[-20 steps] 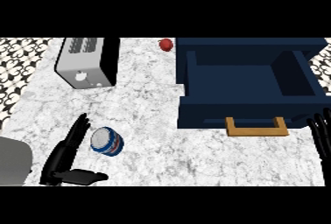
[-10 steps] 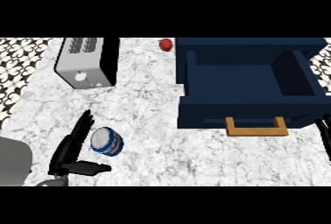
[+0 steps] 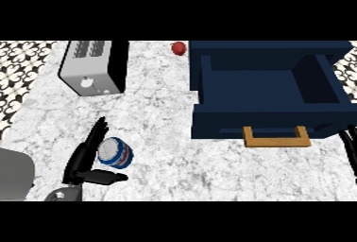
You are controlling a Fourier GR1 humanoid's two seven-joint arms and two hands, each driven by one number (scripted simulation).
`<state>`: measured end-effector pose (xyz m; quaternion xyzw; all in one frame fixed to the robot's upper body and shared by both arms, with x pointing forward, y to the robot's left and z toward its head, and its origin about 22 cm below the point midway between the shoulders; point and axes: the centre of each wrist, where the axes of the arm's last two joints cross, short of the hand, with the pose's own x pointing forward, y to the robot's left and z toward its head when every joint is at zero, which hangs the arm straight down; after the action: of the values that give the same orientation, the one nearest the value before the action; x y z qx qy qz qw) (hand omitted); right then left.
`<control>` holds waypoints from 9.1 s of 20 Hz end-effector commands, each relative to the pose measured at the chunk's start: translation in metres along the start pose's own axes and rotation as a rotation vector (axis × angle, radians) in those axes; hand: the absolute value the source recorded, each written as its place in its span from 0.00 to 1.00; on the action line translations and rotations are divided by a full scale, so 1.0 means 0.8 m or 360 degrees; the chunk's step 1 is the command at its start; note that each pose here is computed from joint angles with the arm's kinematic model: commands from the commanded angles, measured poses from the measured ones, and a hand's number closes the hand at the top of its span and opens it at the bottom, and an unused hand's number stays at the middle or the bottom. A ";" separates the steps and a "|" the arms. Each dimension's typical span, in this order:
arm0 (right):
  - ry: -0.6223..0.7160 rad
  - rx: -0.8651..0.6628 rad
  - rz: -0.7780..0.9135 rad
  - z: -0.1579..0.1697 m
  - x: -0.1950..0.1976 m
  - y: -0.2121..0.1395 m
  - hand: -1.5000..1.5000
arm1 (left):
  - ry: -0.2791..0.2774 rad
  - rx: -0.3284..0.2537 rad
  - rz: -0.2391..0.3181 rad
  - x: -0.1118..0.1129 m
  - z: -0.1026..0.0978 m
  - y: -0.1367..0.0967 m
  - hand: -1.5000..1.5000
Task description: Pick up the can, place it into the drawer and close the drawer
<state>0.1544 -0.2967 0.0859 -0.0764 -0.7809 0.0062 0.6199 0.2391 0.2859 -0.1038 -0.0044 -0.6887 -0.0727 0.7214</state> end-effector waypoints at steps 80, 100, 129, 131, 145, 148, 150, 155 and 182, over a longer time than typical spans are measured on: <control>-0.0031 -0.0057 -0.0010 0.016 0.014 -0.018 0.00 | -0.0489 0.0007 -0.0038 0.444 -0.198 -0.270 1.00; -0.0069 -0.0019 -0.0014 -0.019 0.015 -0.006 0.00 | -0.0371 -0.0002 -0.0187 0.466 -0.245 -0.314 1.00; -0.0137 0.0055 -0.0033 -0.051 0.014 -0.007 0.00 | -0.0393 0.0296 -0.0444 0.368 -0.257 -0.300 0.00; -0.0135 0.0075 -0.0032 -0.052 0.034 0.016 0.00 | -0.0401 0.0324 -0.0433 0.382 -0.255 -0.306 0.00; -0.0361 0.0102 0.0390 -0.037 0.070 0.003 0.00 | -0.0352 0.0380 -0.0278 0.373 -0.255 -0.303 0.00; -0.0395 0.0138 0.0504 -0.038 0.061 -0.001 0.00 | -0.0366 0.0348 -0.0221 0.382 -0.255 -0.304 0.00; -0.0464 0.0174 0.0574 -0.048 0.076 0.007 0.00 | -0.0353 0.0358 -0.0180 0.394 -0.254 -0.310 0.00; -0.0524 0.0211 0.0796 -0.050 0.073 0.026 0.00 | -0.0404 0.0359 -0.0122 0.398 -0.250 -0.315 0.00; -0.0268 0.0174 0.1733 -0.165 -0.099 0.111 0.00 | -0.0400 0.0376 -0.0139 0.440 -0.238 -0.243 0.00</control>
<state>0.2855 -0.2310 0.0478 -0.4288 -0.6892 0.3728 0.4495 0.4222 0.0194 0.2096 0.0993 -0.7789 -0.0181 0.6190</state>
